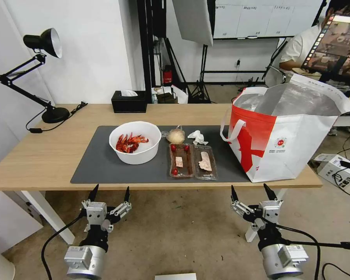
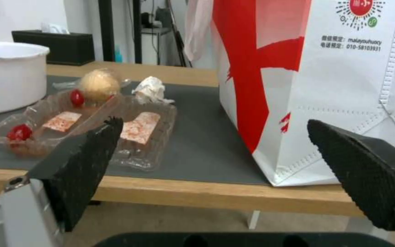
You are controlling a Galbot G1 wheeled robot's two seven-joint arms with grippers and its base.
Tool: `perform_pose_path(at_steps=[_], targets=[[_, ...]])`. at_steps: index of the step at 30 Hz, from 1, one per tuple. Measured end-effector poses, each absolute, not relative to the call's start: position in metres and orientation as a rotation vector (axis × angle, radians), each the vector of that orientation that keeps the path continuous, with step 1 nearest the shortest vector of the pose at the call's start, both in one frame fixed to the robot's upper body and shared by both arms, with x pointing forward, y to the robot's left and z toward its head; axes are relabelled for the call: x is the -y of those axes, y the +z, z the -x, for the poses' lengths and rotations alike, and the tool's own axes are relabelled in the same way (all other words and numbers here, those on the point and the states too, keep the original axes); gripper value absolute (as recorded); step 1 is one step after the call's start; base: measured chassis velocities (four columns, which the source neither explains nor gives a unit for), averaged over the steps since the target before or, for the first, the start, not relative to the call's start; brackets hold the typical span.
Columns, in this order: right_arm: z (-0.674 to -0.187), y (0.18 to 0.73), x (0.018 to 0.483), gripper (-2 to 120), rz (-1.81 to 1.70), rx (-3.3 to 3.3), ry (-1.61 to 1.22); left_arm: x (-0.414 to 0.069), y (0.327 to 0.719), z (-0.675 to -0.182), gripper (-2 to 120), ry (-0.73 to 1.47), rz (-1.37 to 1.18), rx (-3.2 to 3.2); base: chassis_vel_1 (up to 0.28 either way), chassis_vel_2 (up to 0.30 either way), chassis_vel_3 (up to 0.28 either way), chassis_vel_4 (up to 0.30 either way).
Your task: Pick up the trash from the table and place it into the takeout bag.
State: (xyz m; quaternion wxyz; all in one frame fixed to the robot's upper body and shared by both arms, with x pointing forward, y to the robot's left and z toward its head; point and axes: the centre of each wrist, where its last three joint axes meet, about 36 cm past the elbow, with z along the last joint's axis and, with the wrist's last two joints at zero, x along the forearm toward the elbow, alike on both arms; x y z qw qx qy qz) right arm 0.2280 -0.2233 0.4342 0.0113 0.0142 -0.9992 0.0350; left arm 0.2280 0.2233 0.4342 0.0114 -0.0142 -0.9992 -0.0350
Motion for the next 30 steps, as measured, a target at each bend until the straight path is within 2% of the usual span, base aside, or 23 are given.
perform_pose_path(at_steps=[20, 21, 22, 30], targets=[[-0.229, 0.439, 0.232, 100, -0.056, 3.126, 0.125, -0.224, 0.434, -0.228, 100, -0.104, 0.037, 3.122, 0.000, 0.000, 0.000, 0.000], [-0.233, 0.463, 0.260, 100, -0.100, 3.179, 0.201, -0.235, 0.438, -0.230, 100, -0.060, -0.056, 3.196, 0.000, 0.000, 0.000, 0.000], [-0.234, 0.471, 0.266, 100, -0.126, 3.195, 0.219, -0.245, 0.444, -0.231, 100, -0.022, -0.158, 3.272, 0.000, 0.000, 0.000, 0.000], [-0.236, 0.470, 0.270, 100, -0.150, 3.191, 0.215, -0.247, 0.440, -0.232, 100, 0.059, -0.215, 3.341, 0.000, 0.000, 0.000, 0.000]])
